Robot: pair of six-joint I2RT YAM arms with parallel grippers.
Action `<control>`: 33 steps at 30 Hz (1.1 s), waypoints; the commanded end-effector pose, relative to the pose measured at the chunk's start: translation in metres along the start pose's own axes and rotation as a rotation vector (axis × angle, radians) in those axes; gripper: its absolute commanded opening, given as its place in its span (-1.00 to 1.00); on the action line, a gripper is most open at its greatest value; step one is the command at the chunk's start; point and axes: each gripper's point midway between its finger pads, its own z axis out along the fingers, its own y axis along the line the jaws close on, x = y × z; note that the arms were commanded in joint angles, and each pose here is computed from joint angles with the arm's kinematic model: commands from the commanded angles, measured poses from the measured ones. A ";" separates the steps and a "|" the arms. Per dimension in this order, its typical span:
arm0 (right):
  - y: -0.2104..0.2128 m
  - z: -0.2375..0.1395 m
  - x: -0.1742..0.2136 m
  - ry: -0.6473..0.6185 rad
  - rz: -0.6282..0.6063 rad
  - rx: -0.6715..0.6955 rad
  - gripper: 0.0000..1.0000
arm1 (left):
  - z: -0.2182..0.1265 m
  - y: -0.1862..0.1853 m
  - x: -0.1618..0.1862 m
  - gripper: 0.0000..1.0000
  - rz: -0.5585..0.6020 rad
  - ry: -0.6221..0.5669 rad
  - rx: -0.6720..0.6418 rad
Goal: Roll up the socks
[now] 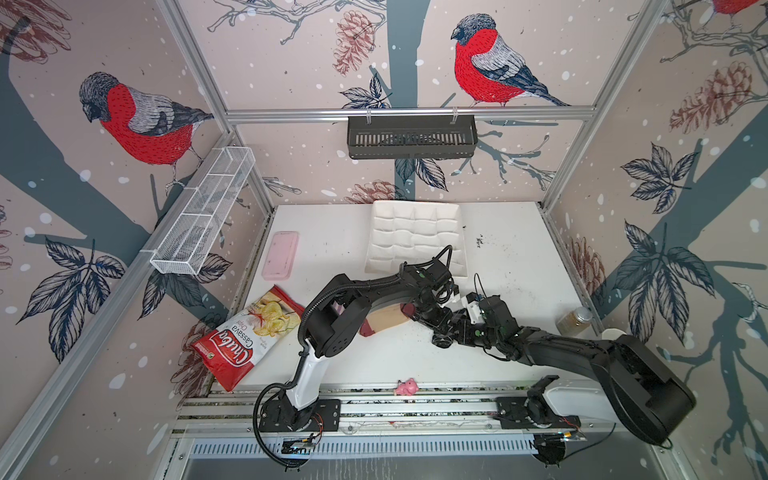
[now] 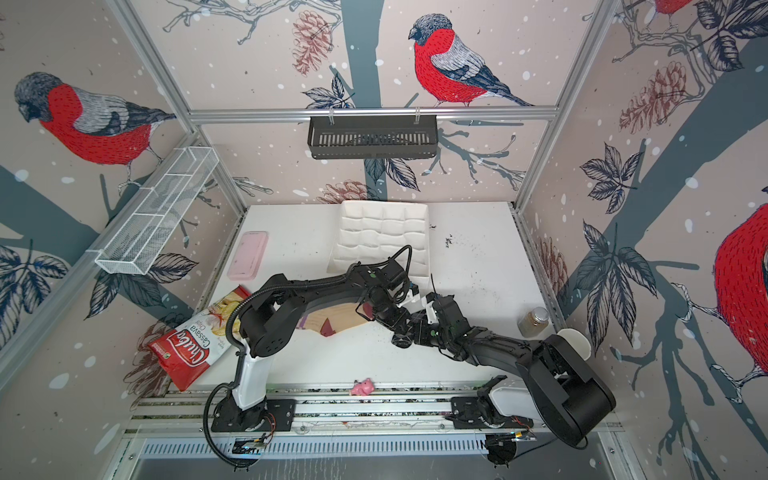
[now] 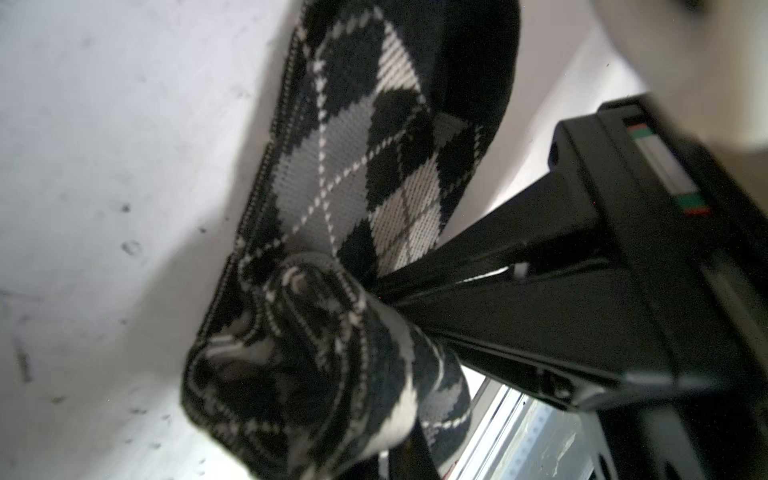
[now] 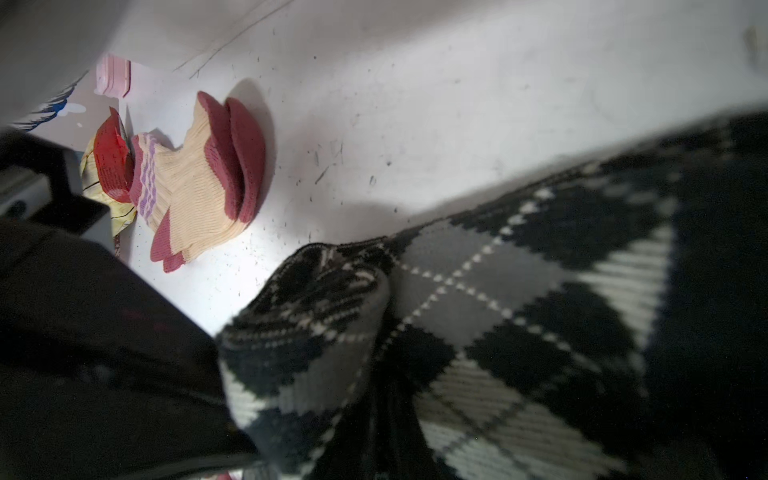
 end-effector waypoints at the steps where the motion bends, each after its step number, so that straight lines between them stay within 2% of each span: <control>1: -0.004 -0.001 0.006 0.020 0.013 0.014 -0.74 | 0.003 0.016 -0.018 -1.00 -0.010 -0.090 -0.052; 8: -0.006 -0.002 0.010 0.032 0.024 0.021 -0.71 | 0.001 0.022 -0.027 -1.00 -0.041 -0.145 -0.056; 12: -0.006 -0.007 0.006 0.009 0.022 0.032 -0.53 | 0.010 0.031 -0.023 -1.00 -0.056 -0.117 -0.072; 19: -0.001 -0.020 -0.007 -0.045 0.015 0.033 -0.39 | 0.019 0.038 -0.017 -1.00 -0.068 -0.091 -0.079; 23: -0.004 -0.020 -0.007 -0.043 0.017 0.043 -0.39 | 0.015 0.035 -0.019 -1.00 -0.061 -0.099 -0.076; 27: -0.005 -0.019 -0.007 -0.046 0.018 0.041 -0.52 | 0.005 0.026 -0.019 -1.00 -0.048 -0.113 -0.065; 33: 0.005 -0.025 -0.019 -0.072 -0.001 0.026 -0.47 | -0.012 0.021 -0.010 -1.00 -0.033 -0.104 -0.094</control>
